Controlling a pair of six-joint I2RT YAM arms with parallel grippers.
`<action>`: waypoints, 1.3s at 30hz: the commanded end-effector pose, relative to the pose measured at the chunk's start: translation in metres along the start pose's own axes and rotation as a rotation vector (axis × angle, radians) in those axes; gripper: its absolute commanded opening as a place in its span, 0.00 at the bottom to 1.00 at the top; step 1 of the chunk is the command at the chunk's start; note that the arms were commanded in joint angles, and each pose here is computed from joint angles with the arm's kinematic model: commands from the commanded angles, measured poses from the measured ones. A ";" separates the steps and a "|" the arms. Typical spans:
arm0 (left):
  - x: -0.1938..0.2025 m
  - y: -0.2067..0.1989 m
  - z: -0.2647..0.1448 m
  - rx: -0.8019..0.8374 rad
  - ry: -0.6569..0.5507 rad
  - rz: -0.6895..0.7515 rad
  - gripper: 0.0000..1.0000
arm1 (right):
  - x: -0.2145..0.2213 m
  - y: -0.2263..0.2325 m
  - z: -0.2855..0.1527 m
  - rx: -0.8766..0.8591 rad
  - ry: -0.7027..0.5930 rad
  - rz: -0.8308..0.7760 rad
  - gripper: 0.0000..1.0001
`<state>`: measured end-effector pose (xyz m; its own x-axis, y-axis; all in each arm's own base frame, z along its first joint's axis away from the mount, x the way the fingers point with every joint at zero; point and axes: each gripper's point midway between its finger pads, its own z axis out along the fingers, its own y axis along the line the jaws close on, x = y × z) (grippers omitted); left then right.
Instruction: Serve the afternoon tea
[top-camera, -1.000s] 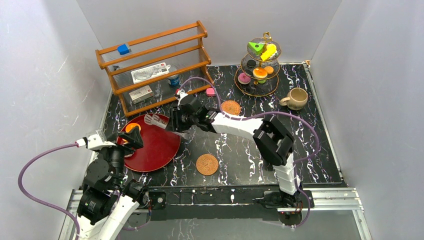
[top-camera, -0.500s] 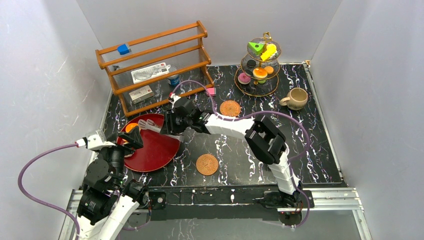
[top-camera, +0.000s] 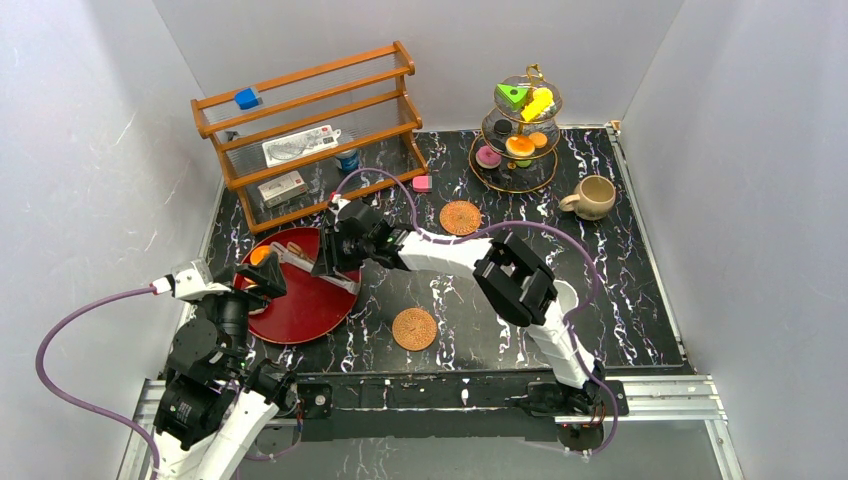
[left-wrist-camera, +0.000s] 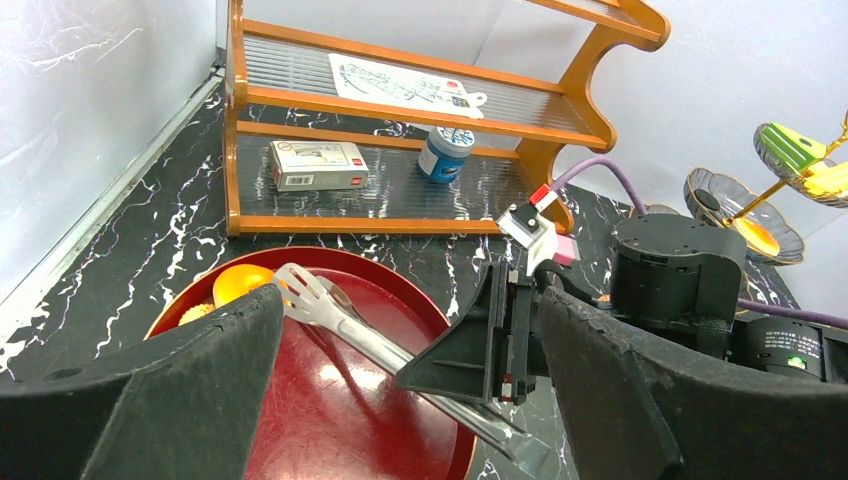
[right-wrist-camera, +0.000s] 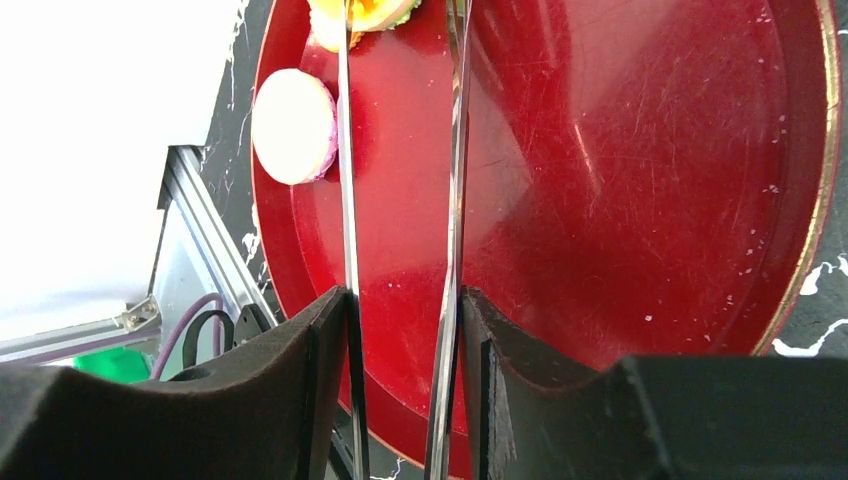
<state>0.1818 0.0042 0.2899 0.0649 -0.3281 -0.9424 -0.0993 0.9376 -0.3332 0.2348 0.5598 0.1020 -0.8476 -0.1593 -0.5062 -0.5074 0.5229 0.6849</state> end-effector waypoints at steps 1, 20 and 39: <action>-0.005 0.001 0.001 -0.011 -0.017 -0.012 0.95 | -0.021 0.038 -0.003 -0.099 -0.046 -0.020 0.51; -0.005 0.001 0.001 -0.010 -0.019 -0.010 0.96 | -0.018 0.032 0.011 -0.072 -0.016 0.022 0.48; -0.002 -0.002 0.002 -0.005 -0.004 -0.007 0.95 | -0.038 0.047 -0.041 -0.069 -0.123 -0.083 0.36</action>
<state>0.1826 0.0036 0.2893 0.0607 -0.3266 -0.9432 -0.0995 0.9383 -0.3313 0.2280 0.5590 0.1073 -0.8516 -0.1659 -0.4973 -0.5033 0.5242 0.6870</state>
